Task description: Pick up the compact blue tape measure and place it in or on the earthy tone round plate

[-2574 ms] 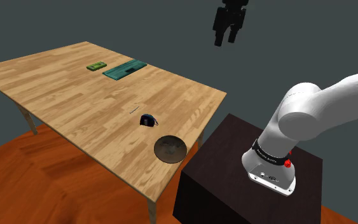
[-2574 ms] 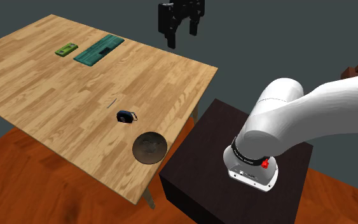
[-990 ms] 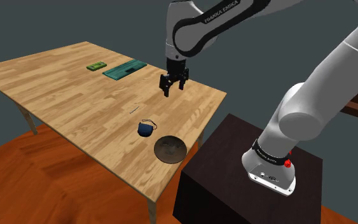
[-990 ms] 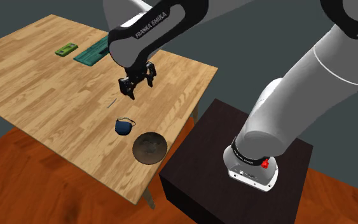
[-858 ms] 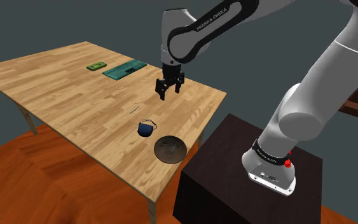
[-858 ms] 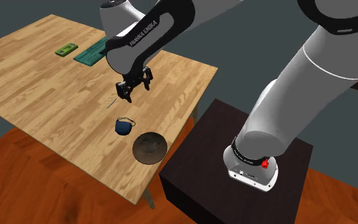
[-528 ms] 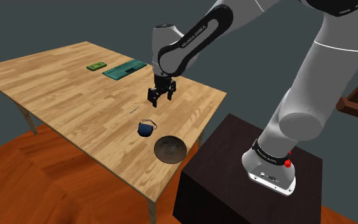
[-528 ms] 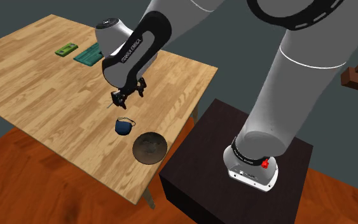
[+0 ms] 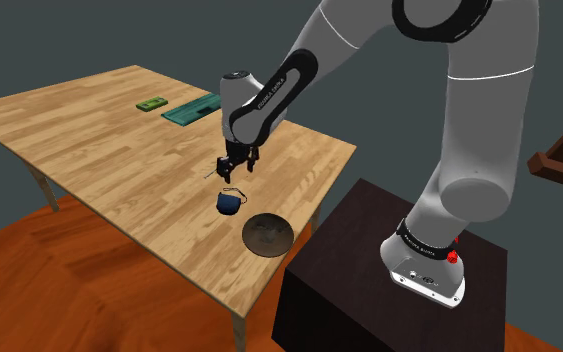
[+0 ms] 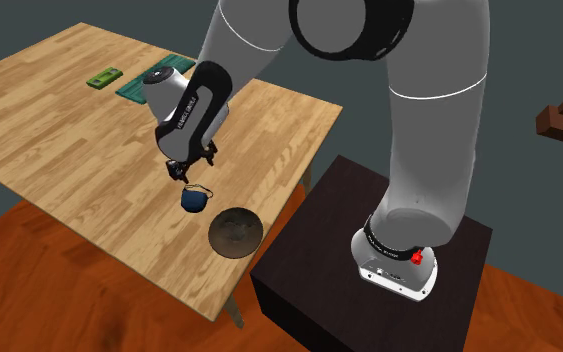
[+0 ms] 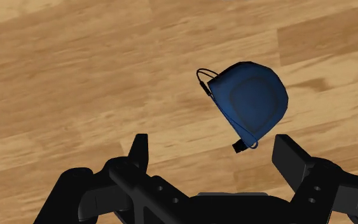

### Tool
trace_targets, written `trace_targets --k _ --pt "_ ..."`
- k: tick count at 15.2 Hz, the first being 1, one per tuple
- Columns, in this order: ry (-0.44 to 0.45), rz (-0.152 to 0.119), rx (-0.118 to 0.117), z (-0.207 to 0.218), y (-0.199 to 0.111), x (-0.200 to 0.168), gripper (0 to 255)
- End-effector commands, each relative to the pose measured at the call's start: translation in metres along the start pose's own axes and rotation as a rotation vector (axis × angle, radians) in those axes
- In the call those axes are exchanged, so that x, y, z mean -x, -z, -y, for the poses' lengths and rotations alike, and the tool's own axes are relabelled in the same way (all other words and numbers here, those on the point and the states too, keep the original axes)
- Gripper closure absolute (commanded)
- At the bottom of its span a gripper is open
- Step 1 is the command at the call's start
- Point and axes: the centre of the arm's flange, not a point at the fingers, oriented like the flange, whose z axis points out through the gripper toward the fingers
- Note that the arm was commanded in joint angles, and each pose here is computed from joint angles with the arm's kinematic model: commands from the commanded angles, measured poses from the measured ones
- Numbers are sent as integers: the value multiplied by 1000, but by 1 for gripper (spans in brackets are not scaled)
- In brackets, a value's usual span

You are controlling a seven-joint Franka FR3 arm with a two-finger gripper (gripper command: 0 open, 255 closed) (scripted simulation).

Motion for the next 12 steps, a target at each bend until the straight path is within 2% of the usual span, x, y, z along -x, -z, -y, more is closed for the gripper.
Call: trace_targets --k 1,9,12 --pt "-4 -3 3 9 -22 -12 0" --pt "-5 -4 4 11 -66 -17 0" --pt "-5 -4 4 11 -69 -17 0"
